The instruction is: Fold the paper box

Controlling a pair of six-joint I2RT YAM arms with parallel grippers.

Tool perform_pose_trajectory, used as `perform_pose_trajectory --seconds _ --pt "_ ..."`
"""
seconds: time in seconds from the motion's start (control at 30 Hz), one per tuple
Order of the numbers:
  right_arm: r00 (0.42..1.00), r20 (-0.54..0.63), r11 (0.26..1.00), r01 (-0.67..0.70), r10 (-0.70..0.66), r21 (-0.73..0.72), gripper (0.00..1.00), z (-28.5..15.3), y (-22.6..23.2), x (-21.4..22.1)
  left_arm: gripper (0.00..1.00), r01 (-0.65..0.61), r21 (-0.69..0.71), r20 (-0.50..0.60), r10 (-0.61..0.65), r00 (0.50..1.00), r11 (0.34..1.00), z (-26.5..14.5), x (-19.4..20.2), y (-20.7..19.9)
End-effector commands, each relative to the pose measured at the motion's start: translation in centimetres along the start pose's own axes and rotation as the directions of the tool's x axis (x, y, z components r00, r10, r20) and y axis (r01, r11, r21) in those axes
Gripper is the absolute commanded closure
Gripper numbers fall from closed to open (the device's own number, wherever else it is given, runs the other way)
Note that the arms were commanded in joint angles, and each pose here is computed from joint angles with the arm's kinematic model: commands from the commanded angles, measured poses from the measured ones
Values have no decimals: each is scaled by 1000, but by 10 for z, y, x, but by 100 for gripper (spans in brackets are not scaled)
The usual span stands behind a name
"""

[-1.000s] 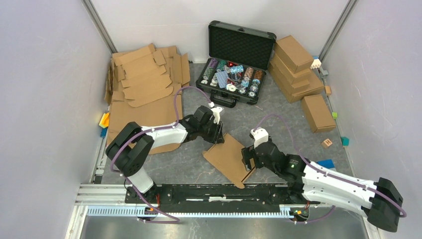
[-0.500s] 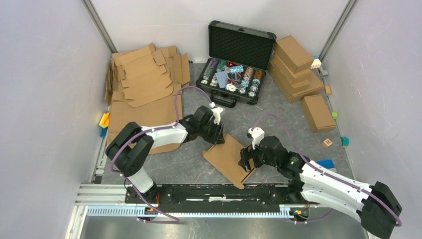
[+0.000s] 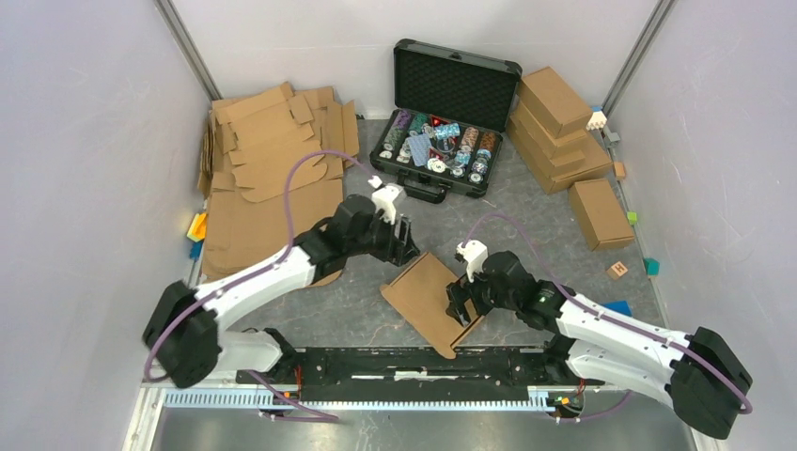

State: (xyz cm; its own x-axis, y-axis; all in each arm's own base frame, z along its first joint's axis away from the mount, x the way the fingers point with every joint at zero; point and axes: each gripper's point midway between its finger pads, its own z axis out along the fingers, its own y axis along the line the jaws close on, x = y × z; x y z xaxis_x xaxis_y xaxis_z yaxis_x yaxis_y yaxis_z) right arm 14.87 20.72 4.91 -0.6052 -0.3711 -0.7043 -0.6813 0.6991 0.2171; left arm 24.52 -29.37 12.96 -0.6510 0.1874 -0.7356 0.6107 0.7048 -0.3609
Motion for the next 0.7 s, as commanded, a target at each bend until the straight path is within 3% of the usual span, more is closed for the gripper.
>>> perform_pose_trajectory --seconds 0.0,0.2,0.33,0.37,0.5,0.67 --pt "996 85 999 32 -32 -5 2 -3 5 -35 30 77 -56 57 -73 996 996 -34 10 6" --pt "989 110 995 99 -97 -16 2 -8 8 -50 50 252 -62 83 -246 966 966 -65 63 15" --pt "987 117 994 108 -108 6 2 -10 5 -55 90 335 -50 85 -330 940 941 -75 94 19" --pt "987 120 994 108 -109 16 2 -10 4 -57 96 352 -50 79 -348 934 935 -76 100 20" --pt "986 141 992 72 -86 103 2 -9 -11 -63 98 394 -44 49 -392 919 918 -74 121 21" --pt "982 181 992 23 -46 127 11 -5 -15 -69 98 434 -28 4 -434 901 901 -64 141 21"
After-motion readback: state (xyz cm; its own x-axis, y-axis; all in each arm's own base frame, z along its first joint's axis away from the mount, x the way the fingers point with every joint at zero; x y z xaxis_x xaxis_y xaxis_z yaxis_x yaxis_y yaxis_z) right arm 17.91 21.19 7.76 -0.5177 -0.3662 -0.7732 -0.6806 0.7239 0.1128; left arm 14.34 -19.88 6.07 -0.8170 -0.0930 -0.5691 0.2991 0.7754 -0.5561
